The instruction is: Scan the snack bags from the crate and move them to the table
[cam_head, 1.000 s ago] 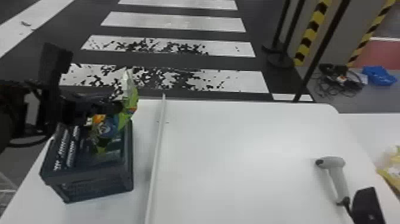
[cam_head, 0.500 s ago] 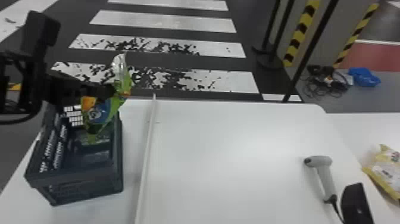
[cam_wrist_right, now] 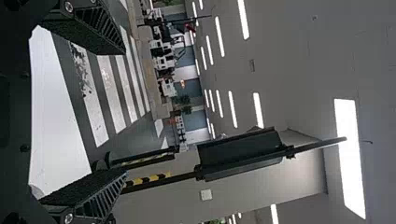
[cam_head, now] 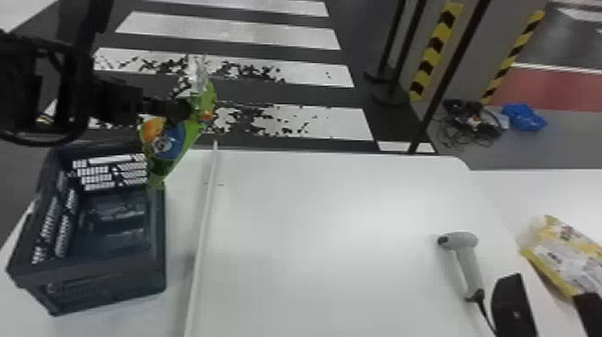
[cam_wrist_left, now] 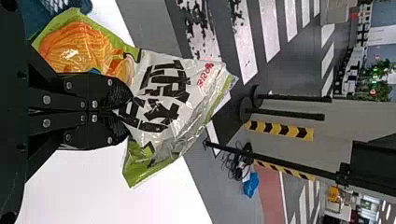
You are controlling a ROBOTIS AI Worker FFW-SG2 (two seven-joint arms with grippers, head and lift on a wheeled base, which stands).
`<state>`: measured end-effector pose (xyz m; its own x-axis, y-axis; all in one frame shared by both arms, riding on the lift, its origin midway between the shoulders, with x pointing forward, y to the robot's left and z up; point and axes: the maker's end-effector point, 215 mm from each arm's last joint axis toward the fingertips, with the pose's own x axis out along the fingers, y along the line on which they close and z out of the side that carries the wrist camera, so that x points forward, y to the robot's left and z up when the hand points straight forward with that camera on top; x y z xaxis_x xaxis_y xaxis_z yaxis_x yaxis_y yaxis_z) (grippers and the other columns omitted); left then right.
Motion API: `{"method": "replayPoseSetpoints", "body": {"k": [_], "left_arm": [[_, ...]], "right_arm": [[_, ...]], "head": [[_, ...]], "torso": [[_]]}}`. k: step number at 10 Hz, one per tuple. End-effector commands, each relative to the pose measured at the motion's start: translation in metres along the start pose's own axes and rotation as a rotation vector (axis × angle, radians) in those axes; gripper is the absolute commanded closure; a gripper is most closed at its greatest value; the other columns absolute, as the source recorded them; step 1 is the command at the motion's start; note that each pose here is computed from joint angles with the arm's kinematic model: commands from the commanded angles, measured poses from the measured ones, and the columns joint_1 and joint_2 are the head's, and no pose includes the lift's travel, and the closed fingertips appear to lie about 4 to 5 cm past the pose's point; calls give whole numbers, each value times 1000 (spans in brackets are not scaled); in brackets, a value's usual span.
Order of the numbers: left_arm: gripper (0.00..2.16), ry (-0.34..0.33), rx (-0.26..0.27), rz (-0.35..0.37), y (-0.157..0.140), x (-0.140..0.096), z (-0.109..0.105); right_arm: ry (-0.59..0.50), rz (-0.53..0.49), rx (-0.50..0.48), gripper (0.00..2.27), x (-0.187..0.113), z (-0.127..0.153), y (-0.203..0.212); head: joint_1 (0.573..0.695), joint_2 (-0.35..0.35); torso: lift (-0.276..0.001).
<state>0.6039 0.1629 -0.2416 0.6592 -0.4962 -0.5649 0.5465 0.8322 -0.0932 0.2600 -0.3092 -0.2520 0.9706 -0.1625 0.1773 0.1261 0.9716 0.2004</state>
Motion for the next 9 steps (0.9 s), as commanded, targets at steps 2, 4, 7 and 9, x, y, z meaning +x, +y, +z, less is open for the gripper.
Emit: {"method": "replayPoseSetpoints", "body": {"k": [2,4,7,9], "left_arm": [[1865,0,23,-43,-31,33,35],[1865,-4,61,-73,-60,61,42],[1865,-27,103,-107,-90,105,30],[1865,-57,124,-149,-123,135,23]], "right_arm": [[-13,-29,-4,83,-5,1,-17],[-26,-54,-8,83,-8,4,-31],[-22,-59,-13,83,-7,0,-36],[-21,-56,-13,83,-5,-2,-37]], "head": [[695,-201],[695,-272],[695,-345],[695,-350]], "torso": [[-95],[-95],[-95],[-95]]}}
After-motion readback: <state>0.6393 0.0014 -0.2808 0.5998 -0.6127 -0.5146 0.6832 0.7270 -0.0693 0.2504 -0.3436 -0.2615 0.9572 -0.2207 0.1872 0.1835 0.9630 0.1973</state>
